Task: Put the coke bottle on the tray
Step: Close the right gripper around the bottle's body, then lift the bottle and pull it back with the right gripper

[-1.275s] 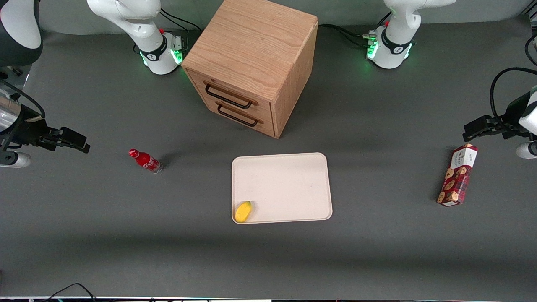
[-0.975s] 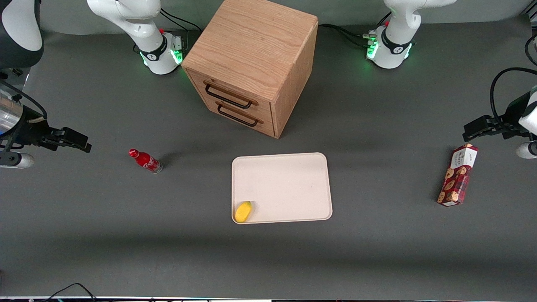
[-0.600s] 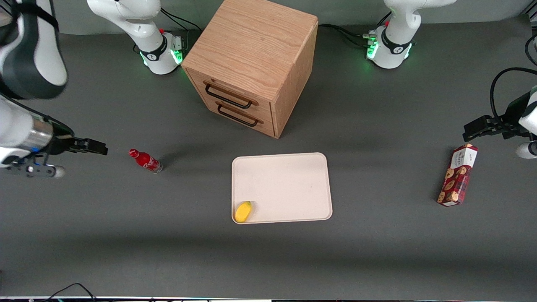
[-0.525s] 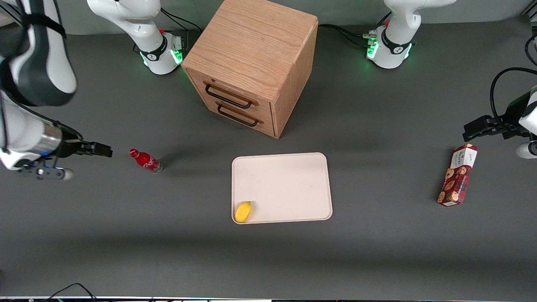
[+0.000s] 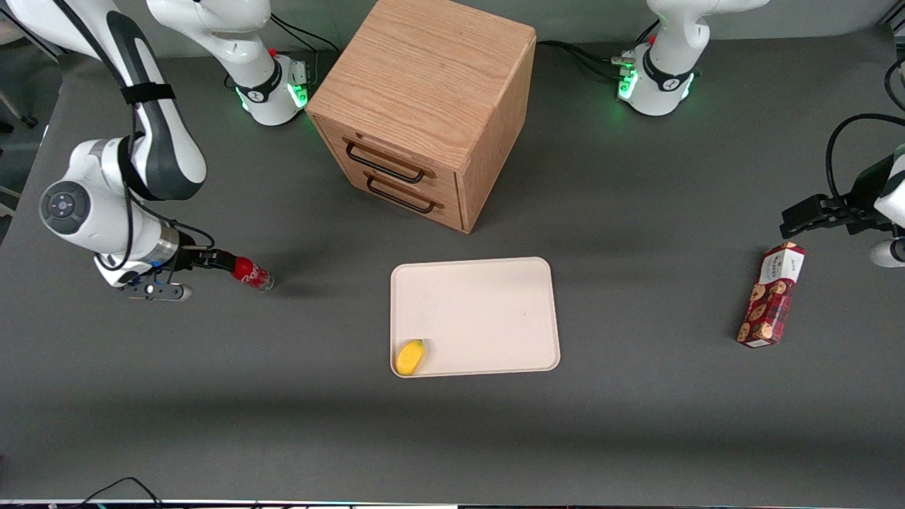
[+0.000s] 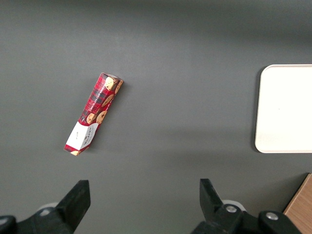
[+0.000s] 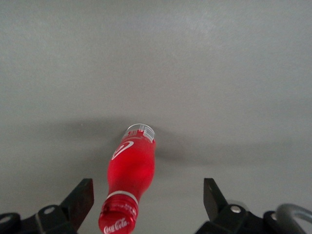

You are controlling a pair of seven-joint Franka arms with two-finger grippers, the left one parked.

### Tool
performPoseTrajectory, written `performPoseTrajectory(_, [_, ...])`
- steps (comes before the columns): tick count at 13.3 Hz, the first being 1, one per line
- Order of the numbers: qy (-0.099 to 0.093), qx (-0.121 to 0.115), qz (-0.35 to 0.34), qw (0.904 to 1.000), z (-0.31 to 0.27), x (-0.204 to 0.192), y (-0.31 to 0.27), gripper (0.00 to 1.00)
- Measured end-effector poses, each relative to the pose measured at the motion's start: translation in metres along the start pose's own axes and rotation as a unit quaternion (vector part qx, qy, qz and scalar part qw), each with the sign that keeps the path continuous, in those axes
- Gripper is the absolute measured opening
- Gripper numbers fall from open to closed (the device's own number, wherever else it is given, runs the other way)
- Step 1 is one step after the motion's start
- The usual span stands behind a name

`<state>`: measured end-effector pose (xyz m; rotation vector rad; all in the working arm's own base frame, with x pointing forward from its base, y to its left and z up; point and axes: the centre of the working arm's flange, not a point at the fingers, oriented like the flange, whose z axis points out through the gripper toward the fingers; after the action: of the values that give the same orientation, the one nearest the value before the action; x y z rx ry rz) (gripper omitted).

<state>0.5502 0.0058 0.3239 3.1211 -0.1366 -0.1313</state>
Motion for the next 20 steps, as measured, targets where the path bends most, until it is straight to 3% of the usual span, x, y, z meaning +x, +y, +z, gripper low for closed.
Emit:
performPoseTrajectory(9, [-0.003, 0.000, -0.016, 0.9999, 0.009, -0.010, -0.017, 0.96])
performPoseTrajectory(10, [-0.004, 0.000, -0.017, 0.9999, 0.010, -0.010, -0.017, 0.89])
performPoseTrajectory(15, [-0.005, 0.000, -0.017, 0.9998, 0.011, -0.011, -0.018, 0.33])
performPoseTrajectory(20, [-0.007, -0.004, -0.018, 0.9998, -0.011, -0.004, -0.018, 0.33])
